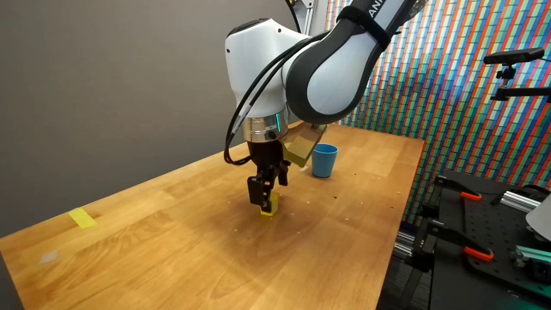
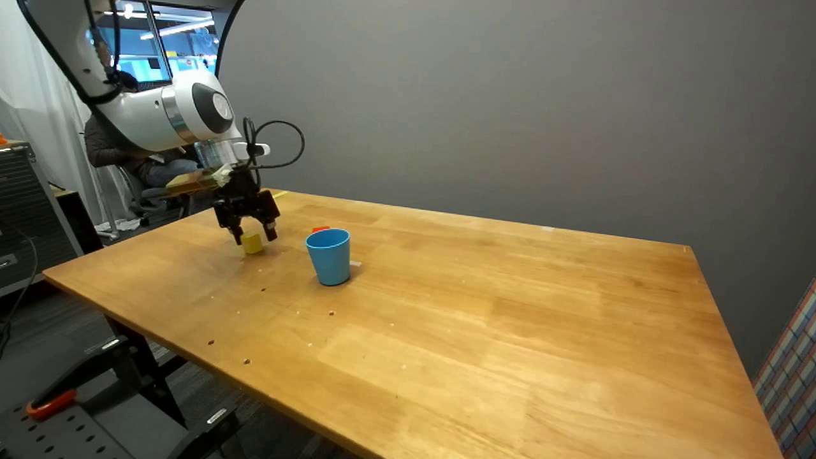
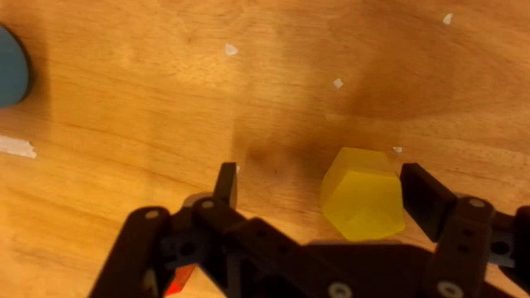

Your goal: Put the yellow block in the blue cup

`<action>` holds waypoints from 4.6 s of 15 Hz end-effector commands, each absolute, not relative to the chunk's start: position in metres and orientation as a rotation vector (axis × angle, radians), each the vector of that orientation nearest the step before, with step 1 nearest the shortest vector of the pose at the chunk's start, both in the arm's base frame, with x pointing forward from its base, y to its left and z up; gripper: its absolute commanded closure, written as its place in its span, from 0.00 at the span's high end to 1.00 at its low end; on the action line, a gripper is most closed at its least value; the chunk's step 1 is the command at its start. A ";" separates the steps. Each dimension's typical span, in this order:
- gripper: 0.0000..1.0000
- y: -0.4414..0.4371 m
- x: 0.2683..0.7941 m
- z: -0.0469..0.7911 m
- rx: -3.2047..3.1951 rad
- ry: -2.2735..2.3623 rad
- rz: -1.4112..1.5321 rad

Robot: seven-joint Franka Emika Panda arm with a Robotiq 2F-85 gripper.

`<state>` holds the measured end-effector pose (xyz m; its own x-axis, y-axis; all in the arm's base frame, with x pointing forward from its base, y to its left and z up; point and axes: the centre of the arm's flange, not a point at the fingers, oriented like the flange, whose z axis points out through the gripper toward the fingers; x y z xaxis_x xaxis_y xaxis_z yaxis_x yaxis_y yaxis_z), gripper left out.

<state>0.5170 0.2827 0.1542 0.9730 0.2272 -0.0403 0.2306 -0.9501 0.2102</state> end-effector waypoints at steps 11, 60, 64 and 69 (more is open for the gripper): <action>0.20 0.269 0.489 0.247 2.913 0.128 0.185; 0.99 0.144 0.452 0.330 3.101 -0.485 0.012; 1.00 0.169 0.417 0.384 3.206 -0.238 -0.065; 1.00 0.165 0.376 0.443 3.145 -0.048 -0.134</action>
<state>0.4077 0.1765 0.4035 0.9926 -0.0883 -0.0836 -0.0906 -0.9956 -0.0240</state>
